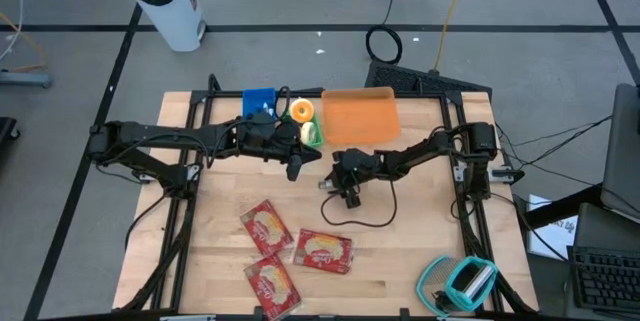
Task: Pick & Place Food Item
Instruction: Put the dark green food coloring bottle into the blue bin
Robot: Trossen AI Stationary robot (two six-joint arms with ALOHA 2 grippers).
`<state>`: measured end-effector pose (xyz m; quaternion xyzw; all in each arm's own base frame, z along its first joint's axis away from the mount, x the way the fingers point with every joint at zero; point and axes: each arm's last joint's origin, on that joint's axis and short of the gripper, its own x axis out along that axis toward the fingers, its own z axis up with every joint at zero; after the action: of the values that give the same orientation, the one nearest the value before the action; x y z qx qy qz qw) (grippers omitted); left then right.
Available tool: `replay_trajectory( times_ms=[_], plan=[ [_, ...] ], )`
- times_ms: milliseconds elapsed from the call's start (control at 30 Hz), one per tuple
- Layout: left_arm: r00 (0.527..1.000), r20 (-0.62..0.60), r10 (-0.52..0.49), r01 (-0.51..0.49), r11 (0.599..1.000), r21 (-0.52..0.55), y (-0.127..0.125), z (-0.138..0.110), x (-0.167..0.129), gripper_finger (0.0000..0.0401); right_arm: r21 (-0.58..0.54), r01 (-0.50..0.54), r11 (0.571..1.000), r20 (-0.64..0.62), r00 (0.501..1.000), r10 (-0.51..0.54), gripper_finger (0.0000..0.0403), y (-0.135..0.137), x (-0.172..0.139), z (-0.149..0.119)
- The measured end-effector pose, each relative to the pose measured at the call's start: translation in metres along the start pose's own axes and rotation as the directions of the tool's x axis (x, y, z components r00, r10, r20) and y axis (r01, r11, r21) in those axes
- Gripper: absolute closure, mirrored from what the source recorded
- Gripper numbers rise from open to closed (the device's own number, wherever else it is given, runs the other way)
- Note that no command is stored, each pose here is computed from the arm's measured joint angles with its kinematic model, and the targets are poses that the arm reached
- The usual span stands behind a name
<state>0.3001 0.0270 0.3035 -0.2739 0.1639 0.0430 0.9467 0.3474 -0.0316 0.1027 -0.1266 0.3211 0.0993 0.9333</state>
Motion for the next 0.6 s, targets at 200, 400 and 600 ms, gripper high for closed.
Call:
replay_trajectory(
  times_ms=[200,400,600],
  plan=[
    [1.0,0.0,0.0,0.0,1.0,0.0,0.0,0.0,0.0,0.037,0.085,0.018,0.996,0.011,1.0,-0.019,0.024,-0.0005,0.0001,0.0012],
    [1.0,0.001,0.0,0.0,1.0,0.0,0.0,0.0001,0.0,0.037,0.122,0.053,0.991,-0.004,0.999,-0.053,0.0289,-0.0007,0.0002,0.0011],
    [1.0,0.002,0.0,0.0,1.0,-0.003,-0.0001,0.0001,0.0,0.037,0.161,0.058,0.985,-0.003,0.998,-0.058,0.0357,-0.0008,0.0003,0.0012]
  ],
)
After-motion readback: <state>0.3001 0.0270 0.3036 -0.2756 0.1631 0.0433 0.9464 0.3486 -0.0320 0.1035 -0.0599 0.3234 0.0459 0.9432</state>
